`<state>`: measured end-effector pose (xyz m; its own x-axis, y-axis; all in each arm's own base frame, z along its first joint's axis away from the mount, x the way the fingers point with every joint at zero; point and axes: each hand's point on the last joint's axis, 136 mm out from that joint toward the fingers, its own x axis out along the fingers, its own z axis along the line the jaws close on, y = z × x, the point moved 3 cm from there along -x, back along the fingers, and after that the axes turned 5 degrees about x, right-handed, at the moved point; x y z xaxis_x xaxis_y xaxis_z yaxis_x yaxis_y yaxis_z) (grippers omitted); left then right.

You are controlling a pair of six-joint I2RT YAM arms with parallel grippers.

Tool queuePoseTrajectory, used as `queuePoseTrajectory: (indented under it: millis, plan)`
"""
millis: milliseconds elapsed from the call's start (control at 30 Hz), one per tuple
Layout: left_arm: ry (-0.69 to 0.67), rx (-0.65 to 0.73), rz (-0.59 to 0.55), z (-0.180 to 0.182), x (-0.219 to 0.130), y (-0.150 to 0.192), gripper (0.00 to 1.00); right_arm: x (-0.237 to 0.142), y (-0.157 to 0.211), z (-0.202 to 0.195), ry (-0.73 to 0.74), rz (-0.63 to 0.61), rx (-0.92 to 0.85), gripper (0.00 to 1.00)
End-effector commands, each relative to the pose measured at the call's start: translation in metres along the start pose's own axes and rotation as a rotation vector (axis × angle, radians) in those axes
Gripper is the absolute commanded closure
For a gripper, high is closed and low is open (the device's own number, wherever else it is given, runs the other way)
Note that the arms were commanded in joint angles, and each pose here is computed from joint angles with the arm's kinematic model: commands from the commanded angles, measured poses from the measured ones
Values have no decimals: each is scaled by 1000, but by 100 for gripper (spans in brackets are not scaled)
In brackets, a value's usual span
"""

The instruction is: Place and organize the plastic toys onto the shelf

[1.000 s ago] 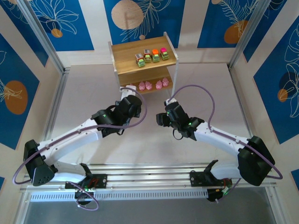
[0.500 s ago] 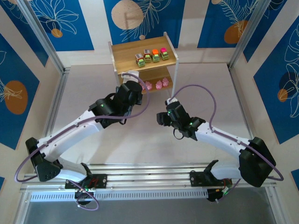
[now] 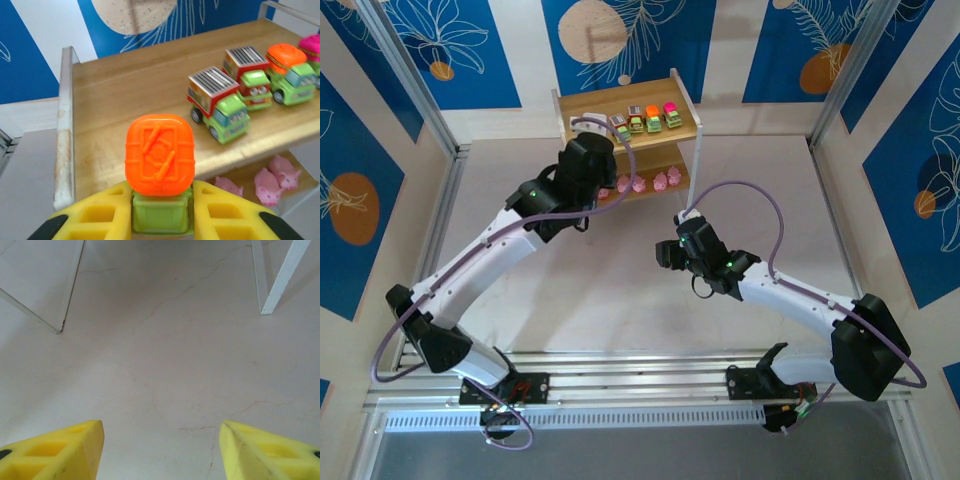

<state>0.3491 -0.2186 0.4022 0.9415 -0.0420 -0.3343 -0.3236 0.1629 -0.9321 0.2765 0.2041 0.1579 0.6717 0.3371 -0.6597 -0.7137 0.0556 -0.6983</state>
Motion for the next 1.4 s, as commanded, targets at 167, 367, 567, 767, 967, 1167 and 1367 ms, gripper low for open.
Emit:
queuePoseTrajectory:
  millis: [167,367,567,767,967,1167,1367]
  plan:
    - [-12,-22,12,12,29,-14,80,-3,-6,1,-11,-6,27,38]
    - [-26,-39,25,18,47,-15,80,-2,-6,0,-11,-2,29,38]
    - [-24,-67,32,20,57,-16,80,1,-6,0,-8,6,31,38]
    - [-16,-82,41,17,65,-16,79,1,-6,0,-10,7,31,38]
    - [2,-104,39,13,66,-19,79,2,-5,0,-10,12,31,37]
    - [1,-118,53,10,69,-15,79,2,-5,1,-13,14,31,38]
    - [3,-124,65,6,73,-12,78,2,-6,1,-13,14,31,38]
